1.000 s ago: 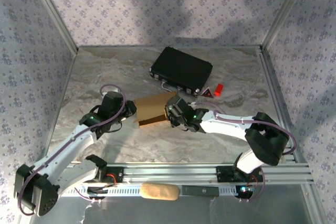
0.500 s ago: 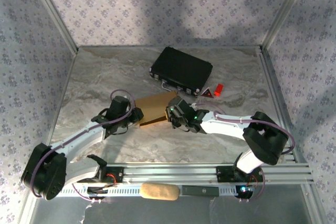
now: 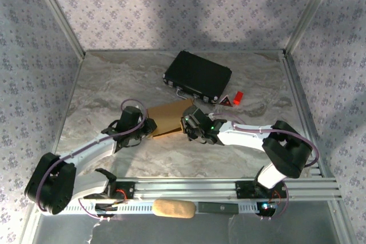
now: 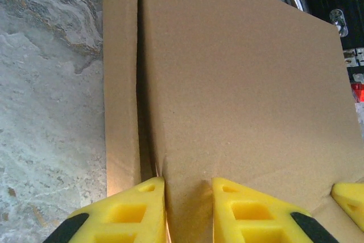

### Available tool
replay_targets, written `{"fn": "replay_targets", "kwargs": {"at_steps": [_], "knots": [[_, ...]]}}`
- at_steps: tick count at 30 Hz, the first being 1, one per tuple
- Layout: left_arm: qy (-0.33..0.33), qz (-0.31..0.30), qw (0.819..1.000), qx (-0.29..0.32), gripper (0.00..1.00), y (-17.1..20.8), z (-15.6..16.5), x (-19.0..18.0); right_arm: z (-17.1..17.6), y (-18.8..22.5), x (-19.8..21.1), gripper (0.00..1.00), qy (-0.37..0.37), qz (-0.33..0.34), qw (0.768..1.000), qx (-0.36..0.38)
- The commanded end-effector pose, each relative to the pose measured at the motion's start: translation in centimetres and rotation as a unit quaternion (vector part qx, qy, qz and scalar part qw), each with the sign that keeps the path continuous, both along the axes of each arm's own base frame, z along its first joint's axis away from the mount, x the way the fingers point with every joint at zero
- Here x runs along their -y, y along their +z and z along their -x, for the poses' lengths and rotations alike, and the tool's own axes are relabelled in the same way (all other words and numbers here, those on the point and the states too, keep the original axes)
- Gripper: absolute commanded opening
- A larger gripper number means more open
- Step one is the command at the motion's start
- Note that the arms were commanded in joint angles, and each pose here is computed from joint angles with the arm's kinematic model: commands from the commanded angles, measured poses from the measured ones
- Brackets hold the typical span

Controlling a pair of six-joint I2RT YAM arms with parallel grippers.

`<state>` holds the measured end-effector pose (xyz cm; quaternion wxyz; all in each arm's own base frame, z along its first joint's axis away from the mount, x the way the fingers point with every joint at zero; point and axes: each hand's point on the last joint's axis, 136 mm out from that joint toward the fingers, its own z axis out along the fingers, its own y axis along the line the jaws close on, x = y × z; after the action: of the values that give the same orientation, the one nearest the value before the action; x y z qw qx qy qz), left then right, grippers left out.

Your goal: Fold the paper box

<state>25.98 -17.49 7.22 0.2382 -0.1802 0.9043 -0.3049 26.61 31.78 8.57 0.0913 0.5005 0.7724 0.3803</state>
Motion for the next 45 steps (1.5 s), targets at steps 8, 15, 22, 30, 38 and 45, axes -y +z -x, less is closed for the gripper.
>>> {"fn": "replay_targets", "kwargs": {"at_steps": [8,15,22,30,38,45], "knots": [[0.005,-0.076,0.997,0.021,0.33,2.1,1.0,-2.8,1.0,-0.7,2.2,0.28,0.021,0.063,0.998,-0.023],[-0.002,-0.071,0.997,0.017,0.36,1.7,0.9,-2.3,1.3,-0.8,2.3,0.39,0.028,0.064,0.997,-0.026],[-0.026,-0.070,0.997,0.015,0.41,0.9,0.8,-0.6,1.6,0.3,2.7,0.52,0.047,0.070,0.996,-0.004],[-0.025,-0.075,0.997,0.011,0.40,-0.2,0.8,-0.3,1.7,0.5,4.4,0.54,0.078,0.086,0.993,0.019],[-0.027,-0.076,0.997,0.007,0.39,-0.8,1.0,-0.2,2.2,-4.0,5.6,0.52,0.125,0.088,0.988,-0.013],[-0.022,-0.076,0.995,0.057,0.43,3.7,1.1,-0.1,2.8,-5.3,5.9,0.48,0.128,0.093,0.987,-0.019]]}}
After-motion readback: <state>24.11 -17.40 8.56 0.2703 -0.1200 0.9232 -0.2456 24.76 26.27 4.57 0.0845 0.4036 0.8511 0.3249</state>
